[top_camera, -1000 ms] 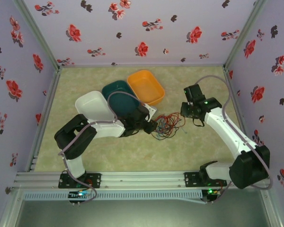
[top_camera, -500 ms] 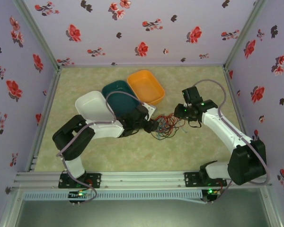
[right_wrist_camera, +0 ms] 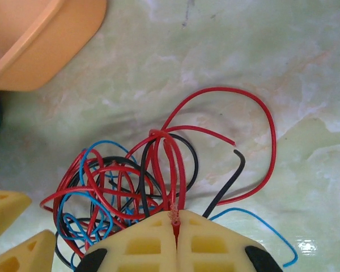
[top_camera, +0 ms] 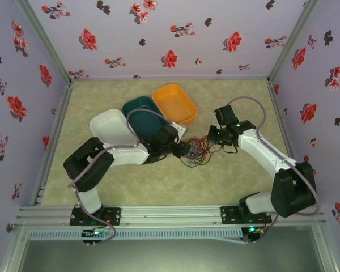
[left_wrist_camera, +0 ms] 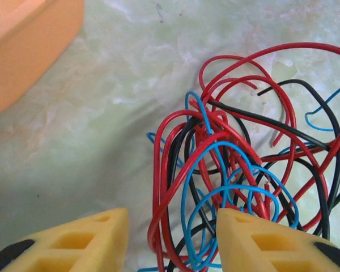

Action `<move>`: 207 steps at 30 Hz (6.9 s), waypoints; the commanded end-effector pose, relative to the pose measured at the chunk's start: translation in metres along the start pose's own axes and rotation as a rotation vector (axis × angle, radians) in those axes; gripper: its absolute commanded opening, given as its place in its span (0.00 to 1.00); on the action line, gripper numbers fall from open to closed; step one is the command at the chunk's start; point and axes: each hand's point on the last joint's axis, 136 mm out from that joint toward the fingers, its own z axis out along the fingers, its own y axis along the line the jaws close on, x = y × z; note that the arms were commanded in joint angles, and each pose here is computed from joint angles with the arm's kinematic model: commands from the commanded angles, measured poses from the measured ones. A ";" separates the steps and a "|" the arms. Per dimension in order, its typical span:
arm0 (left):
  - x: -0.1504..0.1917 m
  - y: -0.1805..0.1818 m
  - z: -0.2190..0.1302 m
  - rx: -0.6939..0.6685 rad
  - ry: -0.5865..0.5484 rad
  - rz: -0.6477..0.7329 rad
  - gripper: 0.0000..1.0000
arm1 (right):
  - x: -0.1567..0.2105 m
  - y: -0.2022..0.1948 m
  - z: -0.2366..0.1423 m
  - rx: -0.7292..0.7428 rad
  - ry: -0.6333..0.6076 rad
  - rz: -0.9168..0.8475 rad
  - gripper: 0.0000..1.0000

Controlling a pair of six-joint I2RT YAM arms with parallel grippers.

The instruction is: Untangle the cables

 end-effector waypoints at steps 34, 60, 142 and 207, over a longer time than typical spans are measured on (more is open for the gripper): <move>0.021 0.020 0.021 -0.052 0.082 -0.055 0.07 | -0.072 0.066 -0.235 -0.195 -0.439 -0.259 0.00; 0.002 0.029 -0.011 -0.073 0.000 -0.076 0.13 | -0.114 0.076 -0.378 -0.258 -0.812 -0.290 0.00; -0.108 -0.003 -0.048 -0.109 -0.225 -0.007 1.00 | -0.196 0.110 -0.607 -0.392 -1.686 -0.236 0.00; -0.260 0.011 -0.111 0.118 -0.579 -0.030 0.00 | -0.236 0.140 -0.392 -0.344 -1.135 -0.207 0.00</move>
